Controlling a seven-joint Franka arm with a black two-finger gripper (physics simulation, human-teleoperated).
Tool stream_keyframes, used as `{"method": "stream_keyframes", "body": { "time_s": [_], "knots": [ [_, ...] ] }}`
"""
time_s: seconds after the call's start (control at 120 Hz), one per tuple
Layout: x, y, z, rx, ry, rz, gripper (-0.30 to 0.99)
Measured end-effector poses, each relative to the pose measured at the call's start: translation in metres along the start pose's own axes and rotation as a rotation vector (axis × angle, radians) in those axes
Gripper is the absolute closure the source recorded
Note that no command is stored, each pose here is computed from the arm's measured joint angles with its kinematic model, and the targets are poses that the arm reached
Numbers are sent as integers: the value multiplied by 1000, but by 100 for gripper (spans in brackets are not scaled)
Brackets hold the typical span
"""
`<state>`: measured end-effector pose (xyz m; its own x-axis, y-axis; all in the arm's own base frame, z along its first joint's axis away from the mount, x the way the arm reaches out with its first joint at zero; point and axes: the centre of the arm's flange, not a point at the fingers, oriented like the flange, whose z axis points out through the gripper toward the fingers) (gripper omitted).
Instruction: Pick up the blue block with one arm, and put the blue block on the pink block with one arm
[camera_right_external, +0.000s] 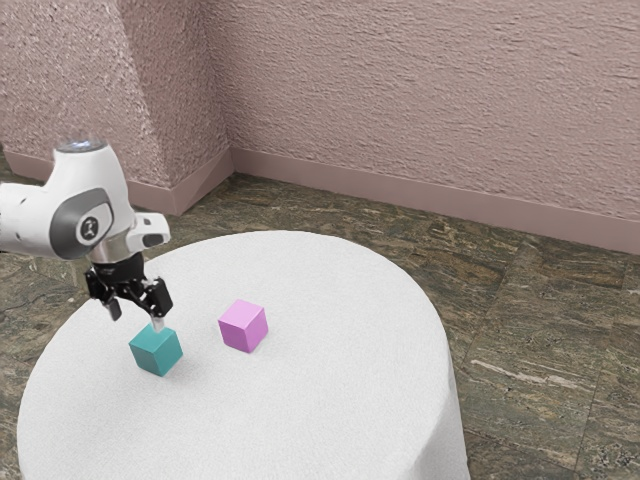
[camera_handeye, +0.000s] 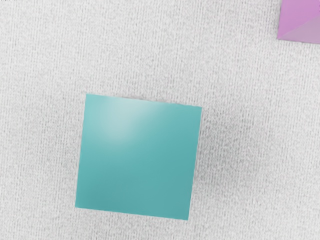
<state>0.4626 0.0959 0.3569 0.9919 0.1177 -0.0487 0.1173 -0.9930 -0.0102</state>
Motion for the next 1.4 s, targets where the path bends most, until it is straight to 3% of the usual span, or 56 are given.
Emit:
{"method": "stream_keyframes", "body": {
  "time_s": [0.283,0.658,0.825,0.967,1.158,1.4],
  "knots": [
    [9,-5,44,-4,-27,67,1],
    [24,0,75,-6,-13,152,1],
    [27,-1,78,-25,5,145,17],
    [28,-6,78,-34,16,134,28],
    [31,-5,63,-22,45,145,32],
    [83,31,-3,45,105,217,34]
  ]
}}
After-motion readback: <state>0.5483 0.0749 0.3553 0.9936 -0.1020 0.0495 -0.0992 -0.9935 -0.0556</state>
